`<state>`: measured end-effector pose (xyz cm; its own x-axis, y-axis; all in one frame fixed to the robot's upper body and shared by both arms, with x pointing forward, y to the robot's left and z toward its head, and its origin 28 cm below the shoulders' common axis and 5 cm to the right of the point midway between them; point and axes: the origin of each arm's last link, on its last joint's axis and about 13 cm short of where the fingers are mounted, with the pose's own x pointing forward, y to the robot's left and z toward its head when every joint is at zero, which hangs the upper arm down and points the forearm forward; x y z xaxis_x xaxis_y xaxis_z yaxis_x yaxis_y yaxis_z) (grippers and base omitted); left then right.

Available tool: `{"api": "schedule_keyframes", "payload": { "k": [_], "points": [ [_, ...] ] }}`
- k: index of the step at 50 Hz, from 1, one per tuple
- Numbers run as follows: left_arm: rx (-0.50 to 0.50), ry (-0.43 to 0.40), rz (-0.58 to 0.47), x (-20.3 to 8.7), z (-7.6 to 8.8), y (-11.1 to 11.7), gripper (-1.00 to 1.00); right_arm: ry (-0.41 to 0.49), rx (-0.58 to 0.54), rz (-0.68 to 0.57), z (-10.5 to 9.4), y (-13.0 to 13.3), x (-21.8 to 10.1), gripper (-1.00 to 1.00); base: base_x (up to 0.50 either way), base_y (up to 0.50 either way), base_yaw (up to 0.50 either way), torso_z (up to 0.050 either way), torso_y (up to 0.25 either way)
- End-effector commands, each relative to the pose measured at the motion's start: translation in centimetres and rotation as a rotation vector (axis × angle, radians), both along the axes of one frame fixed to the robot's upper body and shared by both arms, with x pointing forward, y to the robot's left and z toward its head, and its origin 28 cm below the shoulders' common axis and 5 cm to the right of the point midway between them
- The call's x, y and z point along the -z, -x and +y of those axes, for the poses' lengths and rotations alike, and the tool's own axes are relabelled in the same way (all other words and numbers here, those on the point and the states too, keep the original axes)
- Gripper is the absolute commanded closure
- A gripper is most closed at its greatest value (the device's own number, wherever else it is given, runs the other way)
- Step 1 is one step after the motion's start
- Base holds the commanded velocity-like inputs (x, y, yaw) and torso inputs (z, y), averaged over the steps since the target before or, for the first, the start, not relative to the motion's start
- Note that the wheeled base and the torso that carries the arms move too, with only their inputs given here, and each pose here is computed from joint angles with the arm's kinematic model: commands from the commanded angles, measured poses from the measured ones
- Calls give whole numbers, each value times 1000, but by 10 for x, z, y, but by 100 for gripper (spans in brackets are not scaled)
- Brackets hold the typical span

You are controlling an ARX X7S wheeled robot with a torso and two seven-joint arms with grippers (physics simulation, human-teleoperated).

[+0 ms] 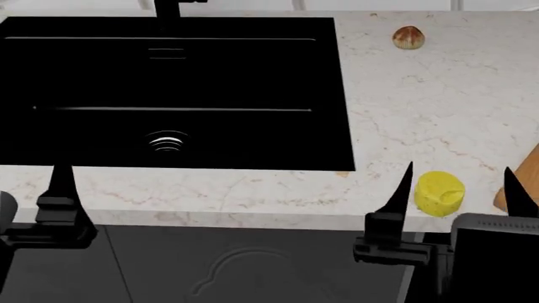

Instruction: Pick up the wedge of cheese and place it on the slice of bread to prepare a simple cheese on bread dish.

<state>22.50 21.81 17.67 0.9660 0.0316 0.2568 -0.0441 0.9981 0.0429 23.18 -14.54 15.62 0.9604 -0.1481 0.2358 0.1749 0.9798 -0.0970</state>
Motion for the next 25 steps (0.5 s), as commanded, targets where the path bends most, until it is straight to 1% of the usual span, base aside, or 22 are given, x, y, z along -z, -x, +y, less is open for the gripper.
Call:
{"api": "schedule_keyframes", "payload": {
  "k": [1,6,16,25],
  "points": [
    [12,-29,-39,-21,-4,-3,-100,39,28,-40,-9,-8,-26,-100,0,0,0,0,0],
    [-1,-28,-53,-28,-3,-4,-100,47,43,-60,-14,-12,-38,-100,0,0,0,0,0],
    [-12,-24,-68,-38,-1,-4,-100,76,45,-85,-16,-14,-56,-100,0,0,0,0,0],
    [-37,-12,-88,-44,2,-5,-100,85,51,-96,-17,-14,-61,-100,0,0,0,0,0]
  ]
}}
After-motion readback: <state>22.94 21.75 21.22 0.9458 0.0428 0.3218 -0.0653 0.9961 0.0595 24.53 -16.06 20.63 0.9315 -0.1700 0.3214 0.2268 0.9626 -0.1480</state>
